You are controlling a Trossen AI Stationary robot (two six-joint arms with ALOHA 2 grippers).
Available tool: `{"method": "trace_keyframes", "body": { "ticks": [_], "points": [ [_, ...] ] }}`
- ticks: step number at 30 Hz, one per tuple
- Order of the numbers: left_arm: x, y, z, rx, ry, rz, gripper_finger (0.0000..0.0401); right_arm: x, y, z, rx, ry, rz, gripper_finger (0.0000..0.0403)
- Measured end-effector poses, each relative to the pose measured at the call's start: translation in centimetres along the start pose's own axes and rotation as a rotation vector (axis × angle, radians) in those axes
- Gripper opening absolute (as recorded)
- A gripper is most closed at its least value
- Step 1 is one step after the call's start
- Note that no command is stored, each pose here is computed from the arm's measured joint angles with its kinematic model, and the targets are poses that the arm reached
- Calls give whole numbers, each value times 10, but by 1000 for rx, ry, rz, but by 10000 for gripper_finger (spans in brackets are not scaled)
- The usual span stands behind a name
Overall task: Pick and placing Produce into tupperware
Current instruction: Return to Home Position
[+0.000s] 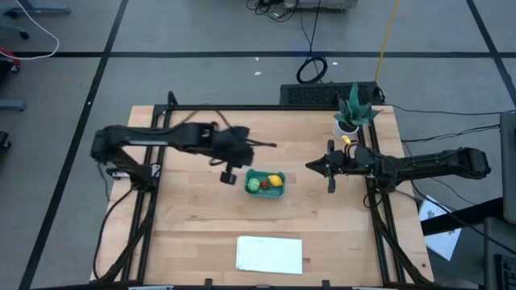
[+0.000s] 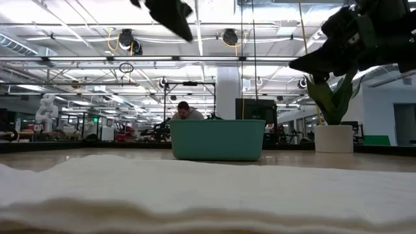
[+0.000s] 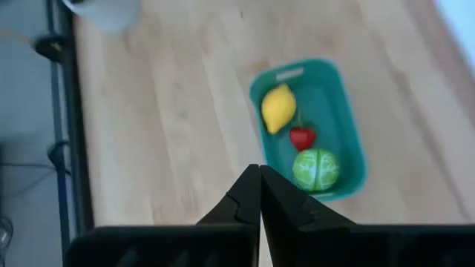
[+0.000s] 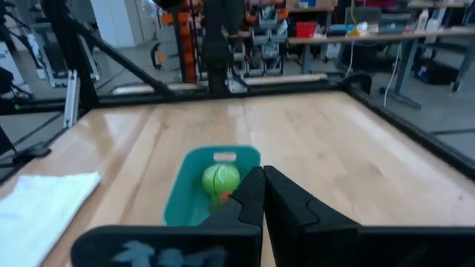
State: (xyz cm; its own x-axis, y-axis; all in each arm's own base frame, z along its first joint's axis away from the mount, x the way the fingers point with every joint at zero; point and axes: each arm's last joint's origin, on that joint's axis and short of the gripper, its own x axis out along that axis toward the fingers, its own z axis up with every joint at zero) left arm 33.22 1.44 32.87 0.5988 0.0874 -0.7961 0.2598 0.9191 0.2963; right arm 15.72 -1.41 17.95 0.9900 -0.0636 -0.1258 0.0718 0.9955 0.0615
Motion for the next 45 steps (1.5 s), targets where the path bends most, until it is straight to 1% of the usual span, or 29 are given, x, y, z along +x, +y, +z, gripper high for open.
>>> {"method": "trace_keyframes", "body": {
  "ticks": [4, 8, 12, 19, 24, 28, 32, 34, 37, 40, 42, 45],
  "points": [
    [-37, -3, -12, -9, -115, 31, 2, -1, 3, 2, -28, -15, 16, 0],
    [-59, -10, -31, -32, -241, 81, 2, -2, 4, 5, -50, -43, 21, 0],
    [-72, -19, -52, -71, -365, 130, 1, -2, 5, 9, -60, -86, 20, 0],
    [-81, -35, -86, -149, -597, 172, 1, -3, 5, 11, -68, -104, 19, 0],
    [-86, -44, -107, -195, -676, 179, 1, -3, 5, 11, -68, -110, 19, 0],
    [-89, -49, -120, -261, -737, 215, 1, -3, 5, 11, -68, -111, 19, 0],
    [-89, -52, -128, -327, -793, 203, 1, -3, 5, 12, -57, -118, 21, 0],
    [-87, -54, -129, -346, -842, 144, 0, -3, 5, 12, -50, -117, 24, 0],
    [-83, -57, -128, -333, -925, 65, 0, -3, 5, 12, -49, -117, 25, 0],
    [-79, -59, -131, -337, -933, 74, 0, -3, 5, 12, -49, -117, 26, 0],
    [-77, -60, -137, -343, -919, 100, 0, -3, 5, 12, -48, -117, 26, 0],
    [-79, -64, -145, -332, -935, 116, 0, -4, 5, 13, -45, -121, 27, 0]
  ]
}}
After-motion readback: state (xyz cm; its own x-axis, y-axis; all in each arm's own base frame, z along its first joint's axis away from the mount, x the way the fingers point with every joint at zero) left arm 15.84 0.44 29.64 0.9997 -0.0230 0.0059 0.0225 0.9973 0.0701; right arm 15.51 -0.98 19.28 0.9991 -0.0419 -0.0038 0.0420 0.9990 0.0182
